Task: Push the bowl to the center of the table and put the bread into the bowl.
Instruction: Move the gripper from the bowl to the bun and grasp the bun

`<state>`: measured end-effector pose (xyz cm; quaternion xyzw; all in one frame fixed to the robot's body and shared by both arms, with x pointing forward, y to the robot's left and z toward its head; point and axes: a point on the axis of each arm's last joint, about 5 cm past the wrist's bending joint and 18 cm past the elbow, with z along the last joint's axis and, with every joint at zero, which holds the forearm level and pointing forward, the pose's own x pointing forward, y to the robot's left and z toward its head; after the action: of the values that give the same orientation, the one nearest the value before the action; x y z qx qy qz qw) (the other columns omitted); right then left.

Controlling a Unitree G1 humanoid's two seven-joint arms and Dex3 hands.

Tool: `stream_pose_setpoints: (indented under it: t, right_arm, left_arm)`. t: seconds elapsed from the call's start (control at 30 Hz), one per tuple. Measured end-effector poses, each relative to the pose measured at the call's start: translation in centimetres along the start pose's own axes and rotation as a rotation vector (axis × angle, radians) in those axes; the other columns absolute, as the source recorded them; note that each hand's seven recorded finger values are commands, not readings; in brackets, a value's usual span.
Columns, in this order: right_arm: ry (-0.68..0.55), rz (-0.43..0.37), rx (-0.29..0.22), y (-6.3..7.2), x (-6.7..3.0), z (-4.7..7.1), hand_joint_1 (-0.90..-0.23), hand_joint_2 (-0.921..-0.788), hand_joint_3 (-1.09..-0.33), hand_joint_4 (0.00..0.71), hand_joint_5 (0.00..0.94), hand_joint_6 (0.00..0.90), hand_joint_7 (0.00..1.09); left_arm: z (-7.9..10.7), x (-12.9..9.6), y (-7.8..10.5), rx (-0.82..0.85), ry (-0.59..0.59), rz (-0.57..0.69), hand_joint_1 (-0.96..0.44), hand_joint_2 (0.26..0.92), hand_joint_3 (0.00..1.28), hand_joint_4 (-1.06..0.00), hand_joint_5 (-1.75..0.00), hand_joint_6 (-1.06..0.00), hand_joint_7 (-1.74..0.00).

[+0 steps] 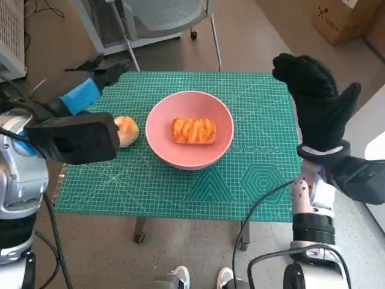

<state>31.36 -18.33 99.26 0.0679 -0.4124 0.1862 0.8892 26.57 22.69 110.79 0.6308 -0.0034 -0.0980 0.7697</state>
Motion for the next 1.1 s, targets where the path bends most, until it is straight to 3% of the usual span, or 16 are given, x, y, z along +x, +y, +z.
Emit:
stream_pose_setpoints:
  t: [0.7,1.1]
  right_arm:
    - [0.003,0.039,0.006,-0.1,0.59,-0.2,-0.623,-0.921,-0.589,0.250,0.000,0.389,0.00]
    - [0.012,0.043,-0.011,-0.8,0.36,-0.1,-0.633,-0.921,-0.596,0.253,0.001,0.387,0.00]
  left_arm:
    - [-1.3,1.4,-2.1,-0.001,0.117,-0.201,-0.09,0.682,0.00,0.00,0.00,-0.11,0.00]
    - [-1.8,3.4,-3.1,0.007,0.187,-0.209,-0.14,0.687,0.00,0.00,0.00,-0.12,0.00]
